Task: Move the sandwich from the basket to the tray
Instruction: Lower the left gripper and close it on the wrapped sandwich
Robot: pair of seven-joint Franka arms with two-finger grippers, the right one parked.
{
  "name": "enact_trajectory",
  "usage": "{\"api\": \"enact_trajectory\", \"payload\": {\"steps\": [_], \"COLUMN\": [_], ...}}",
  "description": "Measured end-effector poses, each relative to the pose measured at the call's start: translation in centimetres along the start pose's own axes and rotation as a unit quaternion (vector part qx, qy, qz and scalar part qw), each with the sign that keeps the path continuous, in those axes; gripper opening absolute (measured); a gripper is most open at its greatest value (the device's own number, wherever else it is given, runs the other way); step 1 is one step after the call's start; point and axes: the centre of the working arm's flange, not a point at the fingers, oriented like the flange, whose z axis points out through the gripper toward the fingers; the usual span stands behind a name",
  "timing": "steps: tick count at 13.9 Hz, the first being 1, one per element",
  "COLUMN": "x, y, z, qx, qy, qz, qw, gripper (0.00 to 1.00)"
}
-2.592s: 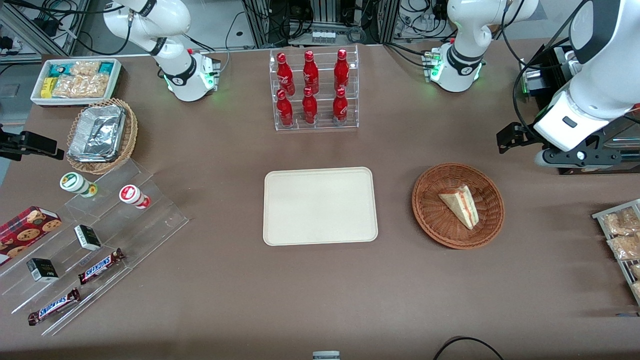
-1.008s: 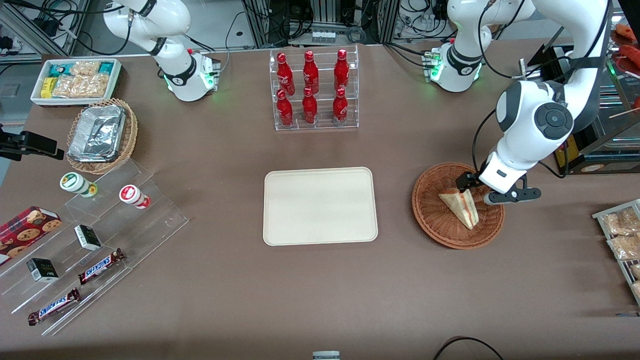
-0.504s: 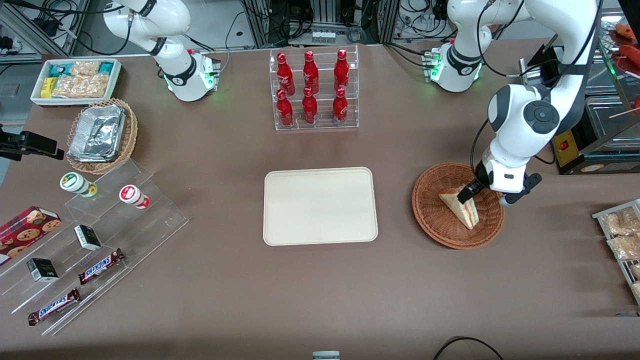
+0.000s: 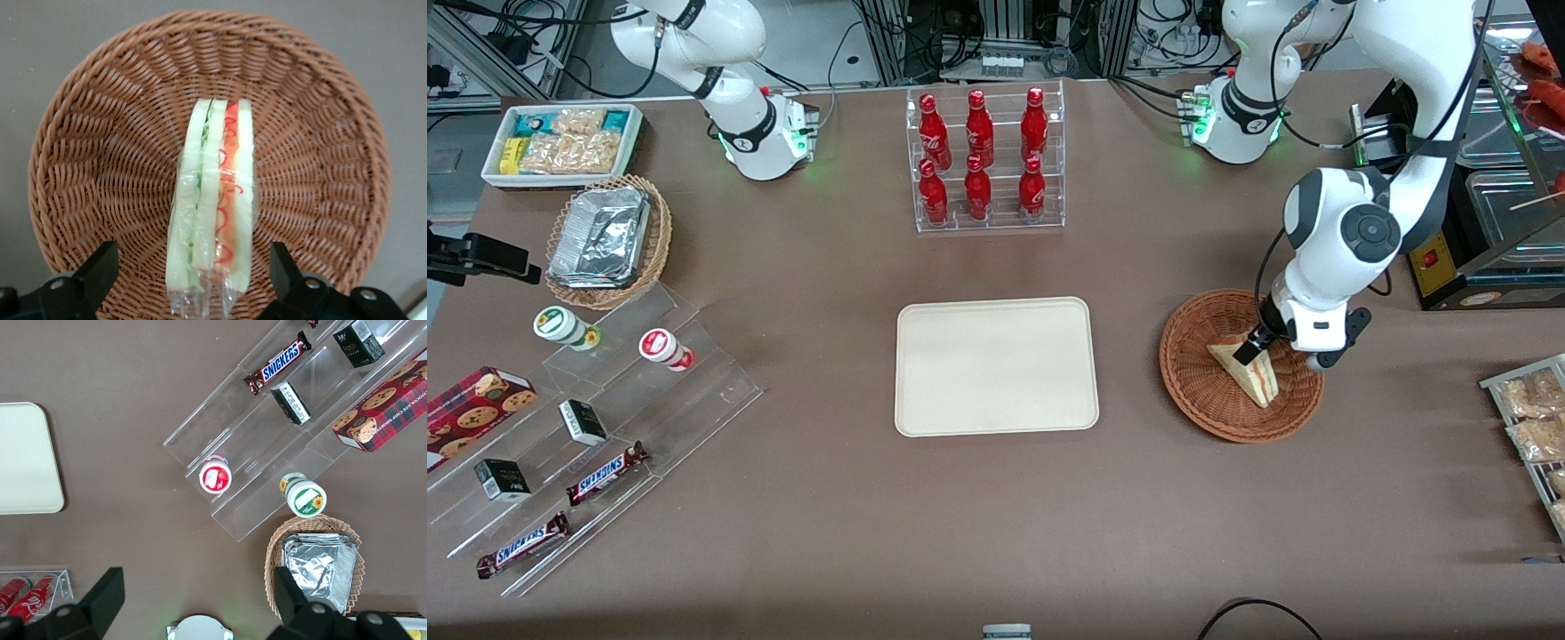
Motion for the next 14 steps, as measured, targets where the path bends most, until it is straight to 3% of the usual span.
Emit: {"api": "enact_trajectory", "payload": {"steps": [5, 6, 10, 12, 14], "x": [-0.1, -0.1, 0.1, 0.7, 1.5], "y": [0.1, 0.1, 1.0, 2.1, 3.9], "z": [1.8, 2.1, 1.6, 0.2, -2.6], "qx": [0.007, 0.006, -0.001, 0.000, 0.016], "qy": [-0.009, -0.010, -0.005, -0.006, -0.017], "qz": [0.000, 0.001, 0.003, 0.006, 0.011], "qw": [0.9999, 0.9999, 1.0000, 1.0000, 0.9997], "gripper": [1.00, 0.94, 0.47, 0.35, 0.28]}}
